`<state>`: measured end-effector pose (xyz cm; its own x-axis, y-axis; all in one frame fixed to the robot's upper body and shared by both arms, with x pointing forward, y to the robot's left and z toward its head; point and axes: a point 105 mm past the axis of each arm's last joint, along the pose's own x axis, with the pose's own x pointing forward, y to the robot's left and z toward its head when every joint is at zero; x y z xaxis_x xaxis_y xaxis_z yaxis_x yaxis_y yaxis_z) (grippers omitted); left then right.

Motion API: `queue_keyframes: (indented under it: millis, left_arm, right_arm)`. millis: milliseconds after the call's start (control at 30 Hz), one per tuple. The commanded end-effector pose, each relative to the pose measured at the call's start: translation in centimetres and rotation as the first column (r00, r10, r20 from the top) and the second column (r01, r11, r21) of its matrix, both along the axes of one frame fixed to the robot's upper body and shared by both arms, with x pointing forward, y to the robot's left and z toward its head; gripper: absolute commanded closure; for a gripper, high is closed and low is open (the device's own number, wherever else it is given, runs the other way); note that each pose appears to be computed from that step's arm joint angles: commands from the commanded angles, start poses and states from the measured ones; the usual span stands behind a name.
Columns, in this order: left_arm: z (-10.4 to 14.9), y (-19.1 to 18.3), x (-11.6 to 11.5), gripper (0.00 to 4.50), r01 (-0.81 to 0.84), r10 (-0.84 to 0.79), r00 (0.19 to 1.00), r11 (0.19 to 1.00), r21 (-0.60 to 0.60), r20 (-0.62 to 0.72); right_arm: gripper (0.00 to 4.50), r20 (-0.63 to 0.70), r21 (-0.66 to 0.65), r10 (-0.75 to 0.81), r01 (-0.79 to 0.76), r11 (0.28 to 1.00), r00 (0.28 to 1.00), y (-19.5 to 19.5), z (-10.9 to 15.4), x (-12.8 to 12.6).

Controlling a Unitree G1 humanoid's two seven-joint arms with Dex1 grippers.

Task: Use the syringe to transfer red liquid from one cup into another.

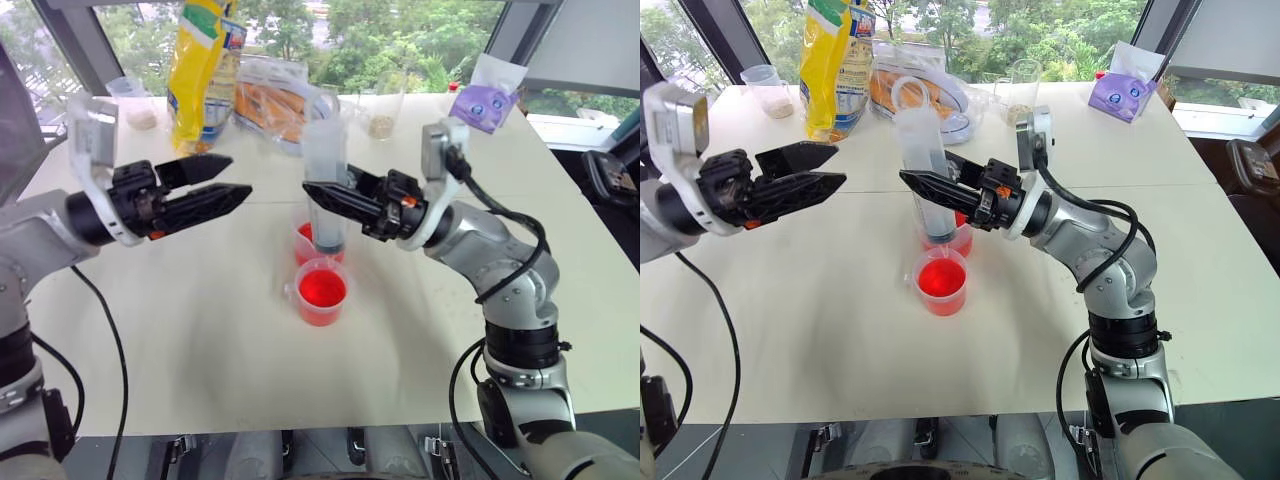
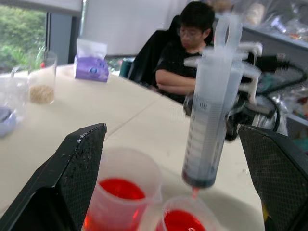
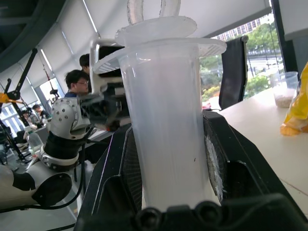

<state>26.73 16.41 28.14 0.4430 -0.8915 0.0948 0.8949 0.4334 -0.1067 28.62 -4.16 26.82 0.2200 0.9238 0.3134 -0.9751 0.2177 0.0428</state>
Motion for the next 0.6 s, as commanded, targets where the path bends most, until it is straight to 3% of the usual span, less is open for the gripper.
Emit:
queue_keyframes:
  millis: [33,167,267,333,400,600]
  left_arm:
    - [-0.2,-0.3,-0.9,0.02,-0.001,-0.004,0.998,0.998,0.067,0.069]
    - [-1.4,-0.6,-1.2,0.02,-0.005,-0.001,0.998,0.995,0.103,0.063]
    - [-2.0,-0.7,-1.5,0.02,-0.007,0.001,0.998,0.995,0.104,0.061]
    - [-2.6,-0.9,-1.8,0.02,-0.004,0.0,0.999,0.996,0.092,0.052]
    - [-3.1,-1.1,-2.1,0.02,-0.007,0.003,0.999,0.996,0.09,0.047]
    - [-4.0,-1.4,-2.2,0.02,-0.017,0.013,0.999,0.995,0.1,0.038]
  right_arm:
    - [3.11,0.001,0.064,-0.063,0.063,0.996,0.998,-2.2,3.8,1.1]
    - [3.11,-0.101,-0.01,-0.215,0.215,0.977,0.971,-4.9,4.0,3.8]
    - [3.11,-0.234,-0.142,-0.386,0.362,0.921,0.892,-8.0,2.2,6.5]
    - [3.11,-0.367,-0.362,-0.562,0.442,0.821,0.742,-10.9,-1.8,8.5]
    - [3.11,-0.429,-0.511,-0.659,0.435,0.741,0.617,-13.0,-4.8,9.0]
    - [3.11,-0.472,-0.69,-0.786,0.388,0.612,0.4,-15.8,-9.9,9.4]
